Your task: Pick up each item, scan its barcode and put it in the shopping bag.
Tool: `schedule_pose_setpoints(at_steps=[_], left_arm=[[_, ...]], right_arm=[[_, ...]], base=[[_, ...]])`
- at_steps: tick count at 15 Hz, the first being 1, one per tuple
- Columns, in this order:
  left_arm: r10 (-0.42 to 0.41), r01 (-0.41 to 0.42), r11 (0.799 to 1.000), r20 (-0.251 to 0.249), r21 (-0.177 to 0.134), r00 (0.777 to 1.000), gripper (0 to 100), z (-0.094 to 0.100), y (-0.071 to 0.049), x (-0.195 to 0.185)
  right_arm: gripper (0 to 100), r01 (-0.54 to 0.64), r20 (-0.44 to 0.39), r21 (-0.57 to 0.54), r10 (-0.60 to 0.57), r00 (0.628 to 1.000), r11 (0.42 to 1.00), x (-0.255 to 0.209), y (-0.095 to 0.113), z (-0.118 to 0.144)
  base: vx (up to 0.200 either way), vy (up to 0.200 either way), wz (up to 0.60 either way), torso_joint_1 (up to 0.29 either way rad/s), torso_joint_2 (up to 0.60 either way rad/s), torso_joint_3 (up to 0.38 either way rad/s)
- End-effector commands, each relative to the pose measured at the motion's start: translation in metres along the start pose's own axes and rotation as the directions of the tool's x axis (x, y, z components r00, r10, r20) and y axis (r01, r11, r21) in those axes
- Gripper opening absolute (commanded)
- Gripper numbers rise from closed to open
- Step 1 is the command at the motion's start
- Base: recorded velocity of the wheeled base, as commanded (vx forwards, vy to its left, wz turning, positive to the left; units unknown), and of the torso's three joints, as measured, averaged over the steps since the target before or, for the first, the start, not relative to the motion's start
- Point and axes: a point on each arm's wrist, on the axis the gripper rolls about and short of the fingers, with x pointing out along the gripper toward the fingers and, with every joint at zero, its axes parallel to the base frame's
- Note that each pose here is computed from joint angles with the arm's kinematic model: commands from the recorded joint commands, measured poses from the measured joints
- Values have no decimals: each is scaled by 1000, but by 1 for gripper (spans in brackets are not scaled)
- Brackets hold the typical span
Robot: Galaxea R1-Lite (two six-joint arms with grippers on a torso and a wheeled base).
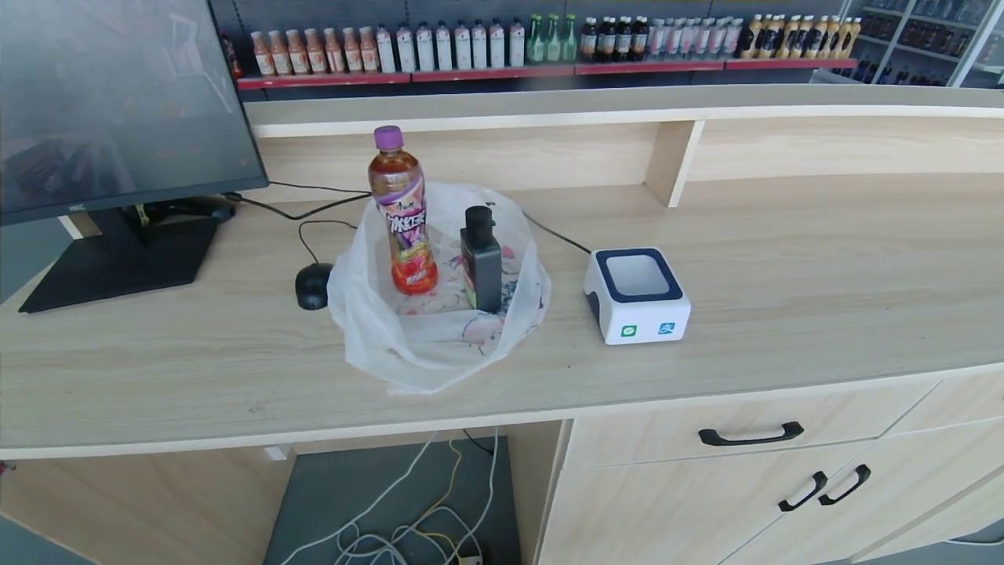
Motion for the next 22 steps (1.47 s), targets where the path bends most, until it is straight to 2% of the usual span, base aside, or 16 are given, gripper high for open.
schedule_pose_setpoints(at_steps=[1, 8, 22], left_arm=[[0, 0, 1000, 0, 0, 1000, 100, 0, 0, 0], [0, 0, 1000, 0, 0, 1000, 100, 0, 0, 0], [0, 0, 1000, 0, 4, 1000, 100, 0, 0, 0]], right_arm=[[100, -1, -1, 0, 1, 1000, 1000, 0, 0, 0], [100, 1, -1, 0, -1, 1000, 1000, 0, 0, 0], [100, -1, -1, 1, 1, 1000, 1000, 0, 0, 0]], base=[[0, -200, 0, 27, 7, 2], [0, -200, 0, -1, -2, 2], [0, 0, 0, 0, 0, 0]])
